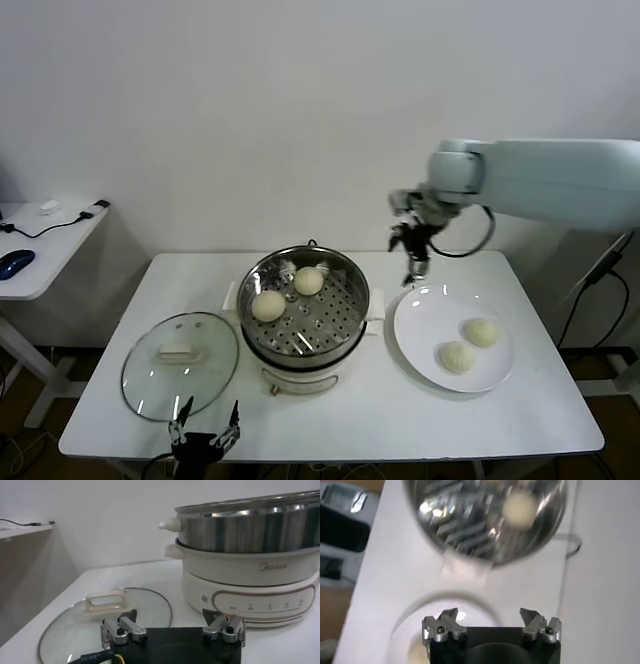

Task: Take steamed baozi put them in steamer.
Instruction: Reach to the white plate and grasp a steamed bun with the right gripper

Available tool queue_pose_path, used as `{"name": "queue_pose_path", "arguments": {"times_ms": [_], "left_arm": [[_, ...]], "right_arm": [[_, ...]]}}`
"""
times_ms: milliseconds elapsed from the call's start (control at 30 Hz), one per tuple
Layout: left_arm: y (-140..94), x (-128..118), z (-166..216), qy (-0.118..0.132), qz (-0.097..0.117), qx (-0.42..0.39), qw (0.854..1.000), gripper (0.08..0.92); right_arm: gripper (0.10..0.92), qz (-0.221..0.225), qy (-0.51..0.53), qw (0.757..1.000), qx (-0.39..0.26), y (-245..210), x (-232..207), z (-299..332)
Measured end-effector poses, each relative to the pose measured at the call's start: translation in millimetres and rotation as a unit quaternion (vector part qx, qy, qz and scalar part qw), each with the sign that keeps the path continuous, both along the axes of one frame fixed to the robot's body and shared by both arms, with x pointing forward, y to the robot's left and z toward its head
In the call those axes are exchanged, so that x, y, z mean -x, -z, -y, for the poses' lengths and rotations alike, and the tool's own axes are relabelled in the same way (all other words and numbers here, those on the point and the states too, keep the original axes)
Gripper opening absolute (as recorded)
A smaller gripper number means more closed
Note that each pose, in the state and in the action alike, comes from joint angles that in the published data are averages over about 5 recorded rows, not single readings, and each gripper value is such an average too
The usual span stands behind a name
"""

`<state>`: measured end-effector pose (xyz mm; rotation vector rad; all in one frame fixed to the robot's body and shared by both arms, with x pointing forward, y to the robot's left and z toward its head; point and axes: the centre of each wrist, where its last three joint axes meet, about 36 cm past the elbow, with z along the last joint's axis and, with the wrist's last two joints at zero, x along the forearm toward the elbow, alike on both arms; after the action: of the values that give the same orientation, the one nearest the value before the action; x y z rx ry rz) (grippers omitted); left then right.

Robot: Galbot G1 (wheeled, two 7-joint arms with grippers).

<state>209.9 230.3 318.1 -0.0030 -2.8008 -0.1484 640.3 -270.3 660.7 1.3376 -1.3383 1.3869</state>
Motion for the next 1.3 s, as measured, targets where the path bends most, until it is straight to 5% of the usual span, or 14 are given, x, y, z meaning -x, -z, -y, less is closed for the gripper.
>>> {"name": "queue_pose_path", "arguments": {"times_ms": [667, 1033, 1300], "left_arm": [[-5, -1, -6, -0.013, 0.004, 0.002, 1.000, 0.823], [-4, 1, -7, -0.015, 0.001, 0.002, 1.000, 0.823], [-4, 2, -5, -0.014, 0.000, 0.004, 1.000, 0.823]], "right_arm": [[0.823, -0.037, 0.083, 0.996, 0.019, 149, 47, 84], [0.819, -0.033, 0.101, 0.994, 0.023, 188, 48, 84], [0.724, -0.037, 0.105, 0.993, 0.029, 201, 49, 82]]}}
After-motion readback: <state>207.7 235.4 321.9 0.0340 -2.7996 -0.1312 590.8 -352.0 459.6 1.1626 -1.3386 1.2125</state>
